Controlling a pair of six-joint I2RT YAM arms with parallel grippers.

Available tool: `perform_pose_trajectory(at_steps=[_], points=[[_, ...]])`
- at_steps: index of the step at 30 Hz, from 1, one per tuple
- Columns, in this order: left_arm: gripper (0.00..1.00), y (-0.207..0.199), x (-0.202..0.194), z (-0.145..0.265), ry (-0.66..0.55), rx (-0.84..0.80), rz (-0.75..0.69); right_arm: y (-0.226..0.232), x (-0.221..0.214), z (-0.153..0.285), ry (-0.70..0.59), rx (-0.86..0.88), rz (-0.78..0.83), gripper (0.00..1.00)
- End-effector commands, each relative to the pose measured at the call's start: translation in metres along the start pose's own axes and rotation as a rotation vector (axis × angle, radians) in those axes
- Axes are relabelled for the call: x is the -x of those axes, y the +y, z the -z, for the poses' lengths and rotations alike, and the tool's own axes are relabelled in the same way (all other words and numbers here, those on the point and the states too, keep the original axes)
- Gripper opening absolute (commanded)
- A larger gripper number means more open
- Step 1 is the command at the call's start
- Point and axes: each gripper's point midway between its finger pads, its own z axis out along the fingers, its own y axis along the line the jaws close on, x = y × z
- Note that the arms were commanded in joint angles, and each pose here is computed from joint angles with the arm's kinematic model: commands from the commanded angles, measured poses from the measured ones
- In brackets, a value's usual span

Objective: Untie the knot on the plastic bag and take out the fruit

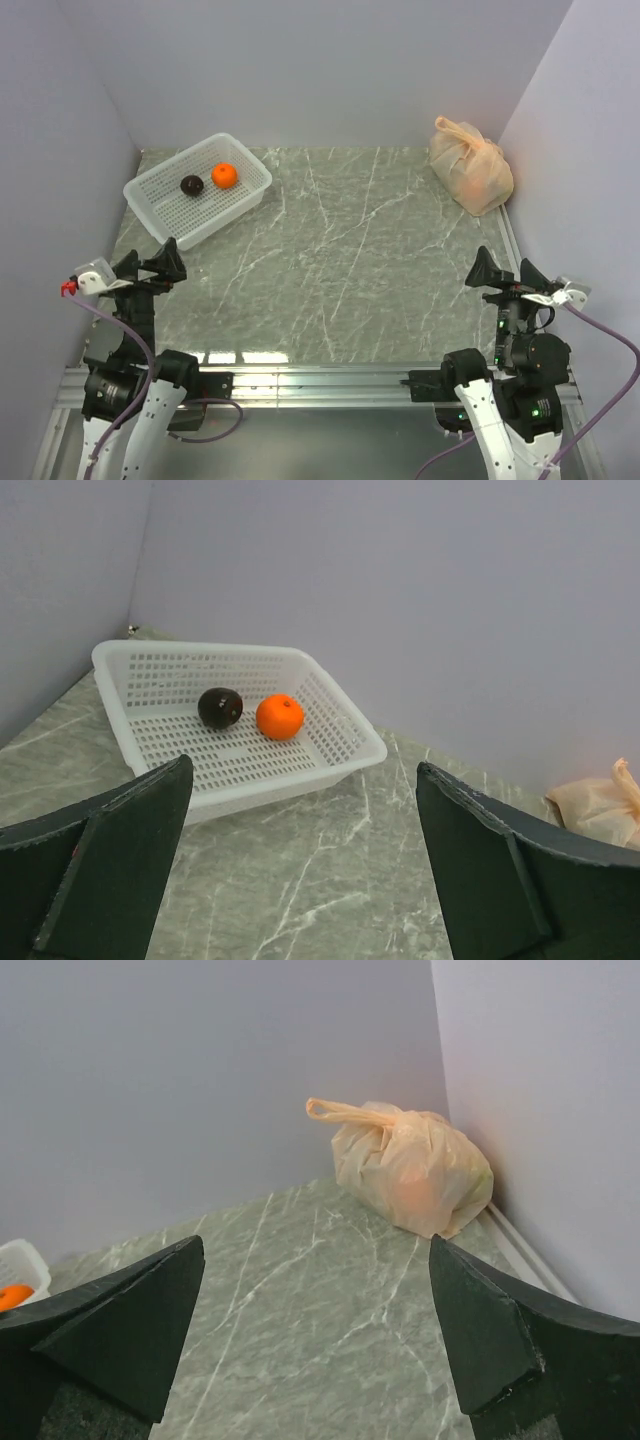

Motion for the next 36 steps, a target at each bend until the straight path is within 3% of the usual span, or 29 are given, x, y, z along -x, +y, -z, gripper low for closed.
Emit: perform_pose_trajectory(at_steps=[1, 8, 12, 14, 18, 20, 25, 28, 32, 33, 35, 36], points=[[0.99, -0.008, -0.002, -0.005, 0.028, -0.015, 0.024, 0.006, 0.026, 0.007, -0.063, 0.032, -0.056, 1.0], [0.99, -0.03, -0.039, -0.017, 0.206, -0.082, 0.053, 0.029, 0.011, -0.034, 0.125, 0.01, -0.08, 1.0], [0.99, -0.028, -0.06, -0.024, 0.301, -0.063, 0.004, 0.059, -0.027, -0.081, 0.347, 0.012, -0.087, 1.0], [0.99, -0.029, -0.063, -0.024, 0.314, -0.066, -0.003, 0.065, -0.028, -0.101, 0.376, -0.031, -0.111, 1.0], [0.99, -0.03, -0.063, -0.022, 0.311, -0.082, -0.008, 0.043, -0.07, -0.158, 0.479, -0.269, -0.094, 1.0], [0.99, -0.03, -0.063, -0.021, 0.308, -0.083, -0.008, 0.035, -0.071, -0.182, 0.461, -0.328, -0.12, 1.0], [0.99, -0.029, -0.062, -0.02, 0.299, -0.083, -0.022, -0.025, -0.128, -0.242, 0.519, -0.54, -0.161, 1.0], [0.99, -0.032, -0.064, -0.02, 0.306, -0.102, -0.032, -0.047, -0.155, -0.274, 0.539, -0.616, -0.197, 1.0], [0.99, -0.034, -0.067, -0.021, 0.314, -0.114, -0.036, -0.082, -0.165, -0.313, 0.467, -0.743, -0.214, 1.0], [0.99, -0.033, -0.066, -0.021, 0.312, -0.113, -0.037, -0.094, -0.191, -0.319, 0.497, -0.785, -0.205, 1.0], [0.99, -0.033, -0.068, -0.021, 0.317, -0.109, -0.038, -0.099, -0.193, -0.344, 0.484, -0.787, -0.218, 1.0], [0.99, -0.032, -0.067, -0.021, 0.313, -0.106, -0.037, -0.111, -0.224, -0.348, 0.542, -0.809, -0.203, 1.0]])
